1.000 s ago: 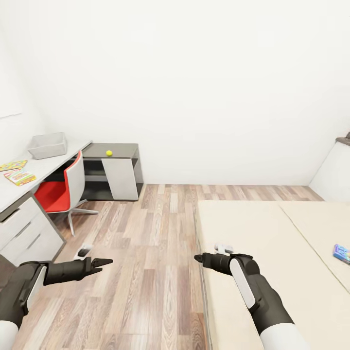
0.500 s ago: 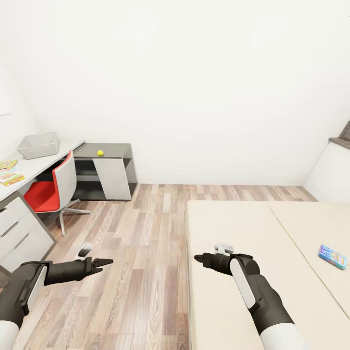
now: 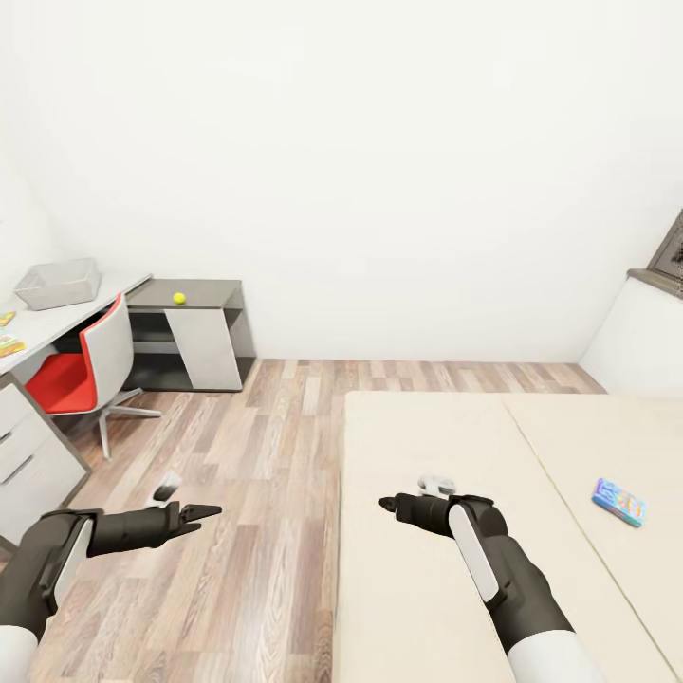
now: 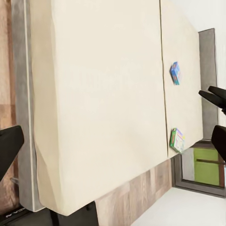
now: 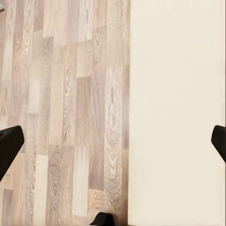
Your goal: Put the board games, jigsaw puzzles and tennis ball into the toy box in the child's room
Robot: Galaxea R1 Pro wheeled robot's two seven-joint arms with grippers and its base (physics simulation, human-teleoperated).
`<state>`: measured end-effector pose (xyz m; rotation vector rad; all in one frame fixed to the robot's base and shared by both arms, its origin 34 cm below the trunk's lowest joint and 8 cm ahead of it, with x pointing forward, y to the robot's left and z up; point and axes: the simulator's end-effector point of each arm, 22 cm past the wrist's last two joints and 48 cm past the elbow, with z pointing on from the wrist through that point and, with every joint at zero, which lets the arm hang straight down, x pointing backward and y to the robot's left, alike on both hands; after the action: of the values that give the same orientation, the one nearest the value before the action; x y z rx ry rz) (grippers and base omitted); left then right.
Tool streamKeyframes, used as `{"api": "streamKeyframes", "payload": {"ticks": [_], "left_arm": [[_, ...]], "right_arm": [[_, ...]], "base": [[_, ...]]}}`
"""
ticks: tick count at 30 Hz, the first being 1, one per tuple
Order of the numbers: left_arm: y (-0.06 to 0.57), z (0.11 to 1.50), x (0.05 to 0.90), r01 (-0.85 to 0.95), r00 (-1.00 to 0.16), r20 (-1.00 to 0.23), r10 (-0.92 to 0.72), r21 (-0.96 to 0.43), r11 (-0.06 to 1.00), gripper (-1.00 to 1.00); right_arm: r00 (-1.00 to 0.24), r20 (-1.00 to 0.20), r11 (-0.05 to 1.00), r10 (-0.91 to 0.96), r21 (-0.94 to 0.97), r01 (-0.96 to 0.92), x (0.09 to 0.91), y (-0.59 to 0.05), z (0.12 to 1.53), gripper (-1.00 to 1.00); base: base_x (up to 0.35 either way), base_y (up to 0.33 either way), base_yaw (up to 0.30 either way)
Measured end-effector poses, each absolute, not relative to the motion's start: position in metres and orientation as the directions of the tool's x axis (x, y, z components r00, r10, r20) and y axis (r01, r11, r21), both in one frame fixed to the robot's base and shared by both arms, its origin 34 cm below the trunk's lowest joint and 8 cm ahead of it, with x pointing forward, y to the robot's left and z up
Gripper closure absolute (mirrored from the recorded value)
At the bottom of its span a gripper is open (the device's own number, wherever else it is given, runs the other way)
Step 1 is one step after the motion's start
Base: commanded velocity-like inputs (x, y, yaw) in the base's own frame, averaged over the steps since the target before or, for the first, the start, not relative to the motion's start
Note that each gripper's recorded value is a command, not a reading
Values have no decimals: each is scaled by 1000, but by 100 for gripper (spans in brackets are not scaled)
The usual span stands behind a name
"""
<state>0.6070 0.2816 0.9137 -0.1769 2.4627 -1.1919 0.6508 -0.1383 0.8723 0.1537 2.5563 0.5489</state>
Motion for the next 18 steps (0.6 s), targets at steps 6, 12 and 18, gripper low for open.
{"api": "streamKeyframes", "payload": {"ticks": [6, 12, 18], "left_arm": [[281, 914, 607, 58, -913, -295, -280, -775, 629, -100], [282, 914, 607, 57, -913, -296, -281, -775, 630, -100], [281, 914, 607, 58, -913, -296, -281, -777, 627, -100]], "right_arm": [[-860, -464, 911, 212, 411, 2, 651, -138, 872, -100], [-860, -464, 911, 212, 411, 2, 651, -138, 872, -100], [-860, -464, 911, 212, 412, 2, 651, -138, 872, -100]], "base": [[0, -297, 0], [0, -158, 0], [0, -25, 0]]}}
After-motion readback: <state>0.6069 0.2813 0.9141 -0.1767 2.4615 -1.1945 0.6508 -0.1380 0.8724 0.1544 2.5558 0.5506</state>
